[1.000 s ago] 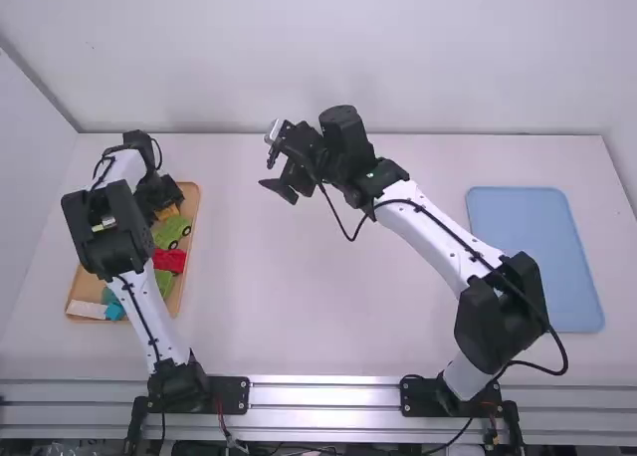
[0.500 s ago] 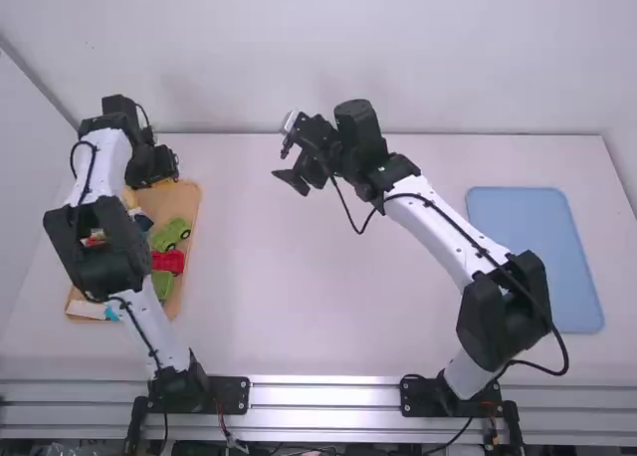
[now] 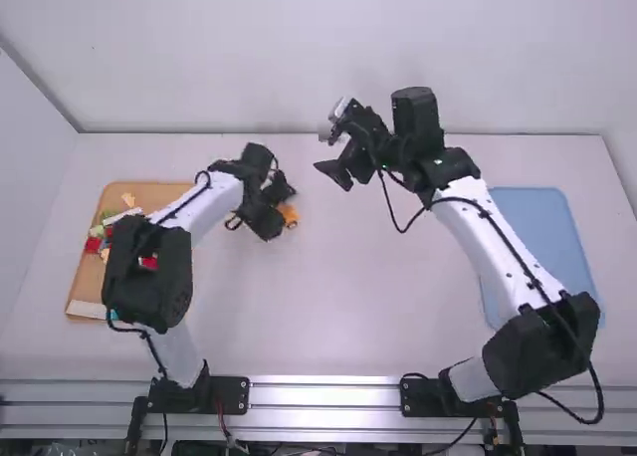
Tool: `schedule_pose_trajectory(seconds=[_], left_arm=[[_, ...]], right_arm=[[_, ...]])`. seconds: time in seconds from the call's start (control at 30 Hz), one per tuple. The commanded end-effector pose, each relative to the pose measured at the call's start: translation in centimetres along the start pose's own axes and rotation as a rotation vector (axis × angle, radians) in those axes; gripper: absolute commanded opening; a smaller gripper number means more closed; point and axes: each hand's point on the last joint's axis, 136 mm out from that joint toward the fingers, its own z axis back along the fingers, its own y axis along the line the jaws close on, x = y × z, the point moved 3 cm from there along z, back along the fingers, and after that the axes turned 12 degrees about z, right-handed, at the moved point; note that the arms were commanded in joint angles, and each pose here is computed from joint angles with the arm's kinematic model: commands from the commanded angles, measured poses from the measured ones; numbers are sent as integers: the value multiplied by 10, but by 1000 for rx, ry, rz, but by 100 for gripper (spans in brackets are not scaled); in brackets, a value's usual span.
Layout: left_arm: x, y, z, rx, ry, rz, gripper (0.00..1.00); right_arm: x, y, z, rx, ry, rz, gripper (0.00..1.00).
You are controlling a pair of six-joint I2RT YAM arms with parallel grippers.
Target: Assemble lego blocks to make yellow taxi
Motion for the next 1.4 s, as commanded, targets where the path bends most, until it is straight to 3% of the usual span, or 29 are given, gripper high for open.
schedule_pose_trajectory(seconds=[0.0, 0.07, 0.3, 0.5, 0.7, 0.8, 0.83, 0.87, 0.9, 1.17, 1.37], left_arm=[[-5, -36, 6, -105, -33, -282, 22], [-13, -62, -3, -189, -35, -424, 20], [-26, -101, -13, -278, -35, -718, 21], [-20, -96, -30, -160, -55, -679, 29], [-26, -88, -44, -110, -55, -606, 29], [-27, -90, -47, -111, -59, -612, 39], [-27, -90, -47, -112, -59, -611, 60], [-27, -90, -47, -112, -58, -610, 75], [-27, -90, -47, -109, -58, -607, 99], [2, -68, -16, -49, -172, -474, 99], [4, 0, 40, 118, -274, -127, 99]], right_arm=[[16, 13, 22, 98, -111, 60, 99], [17, 16, 38, 146, -158, 64, 98], [12, 17, 53, 207, -228, 29, 98], [9, 22, 49, 224, -229, 23, 99], [12, 30, 40, 229, -202, 41, 99], [14, 33, 34, 221, -181, 56, 99], [15, 35, 32, 223, -181, 62, 98], [16, 36, 32, 226, -183, 63, 98], [17, 37, 31, 227, -186, 68, 99], [20, 28, 25, 187, -238, 57, 99], [24, 35, 16, 194, -269, 89, 99]])
